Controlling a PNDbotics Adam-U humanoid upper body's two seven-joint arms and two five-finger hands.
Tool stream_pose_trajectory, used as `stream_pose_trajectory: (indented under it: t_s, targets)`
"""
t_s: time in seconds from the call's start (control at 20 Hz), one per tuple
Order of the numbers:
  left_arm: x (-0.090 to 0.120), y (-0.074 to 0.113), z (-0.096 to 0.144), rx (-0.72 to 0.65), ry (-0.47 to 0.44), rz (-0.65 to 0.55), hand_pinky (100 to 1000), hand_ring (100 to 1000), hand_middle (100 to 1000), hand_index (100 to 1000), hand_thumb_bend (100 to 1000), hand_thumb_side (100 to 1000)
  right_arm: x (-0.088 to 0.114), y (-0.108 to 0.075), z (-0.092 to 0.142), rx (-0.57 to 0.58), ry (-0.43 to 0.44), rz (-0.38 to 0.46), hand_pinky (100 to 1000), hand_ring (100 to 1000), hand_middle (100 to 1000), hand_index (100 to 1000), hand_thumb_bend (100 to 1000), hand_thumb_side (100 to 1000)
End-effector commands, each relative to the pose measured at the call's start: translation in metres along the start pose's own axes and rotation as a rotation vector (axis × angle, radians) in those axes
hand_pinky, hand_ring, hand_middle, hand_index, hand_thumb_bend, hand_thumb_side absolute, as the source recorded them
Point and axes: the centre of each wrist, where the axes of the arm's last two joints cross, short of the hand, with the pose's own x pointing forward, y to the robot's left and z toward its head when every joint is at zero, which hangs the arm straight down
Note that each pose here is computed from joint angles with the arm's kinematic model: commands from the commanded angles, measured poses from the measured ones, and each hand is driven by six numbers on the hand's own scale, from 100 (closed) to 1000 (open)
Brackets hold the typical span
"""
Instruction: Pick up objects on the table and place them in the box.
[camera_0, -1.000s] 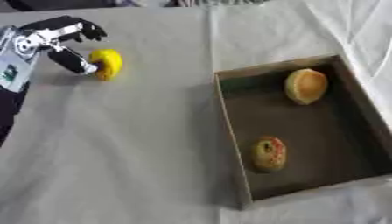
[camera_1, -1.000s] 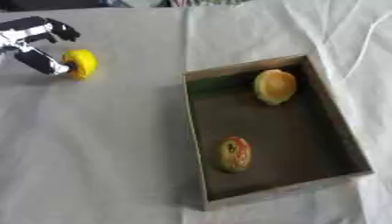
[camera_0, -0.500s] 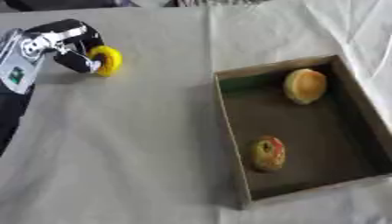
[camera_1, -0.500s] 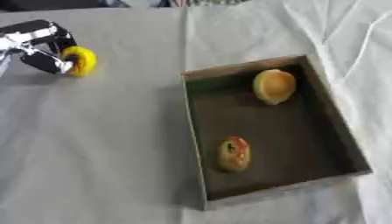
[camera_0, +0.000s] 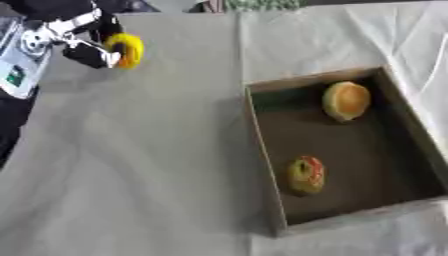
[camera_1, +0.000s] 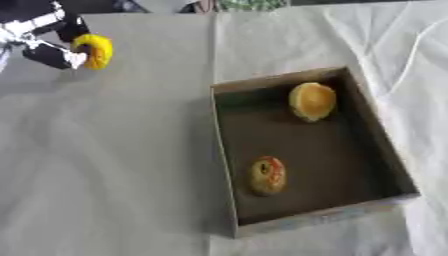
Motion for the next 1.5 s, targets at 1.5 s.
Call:
stream_pose_trajectory:
  t_s: [1.5]
  targets:
    - [0.260,-0.105,-0.060,0.097,-0.490,-0.116,761,747,650,798,170,100,0.015,-0.022,-0.020,-0.028,-0.082,0.103,881,787,677,763,100,535]
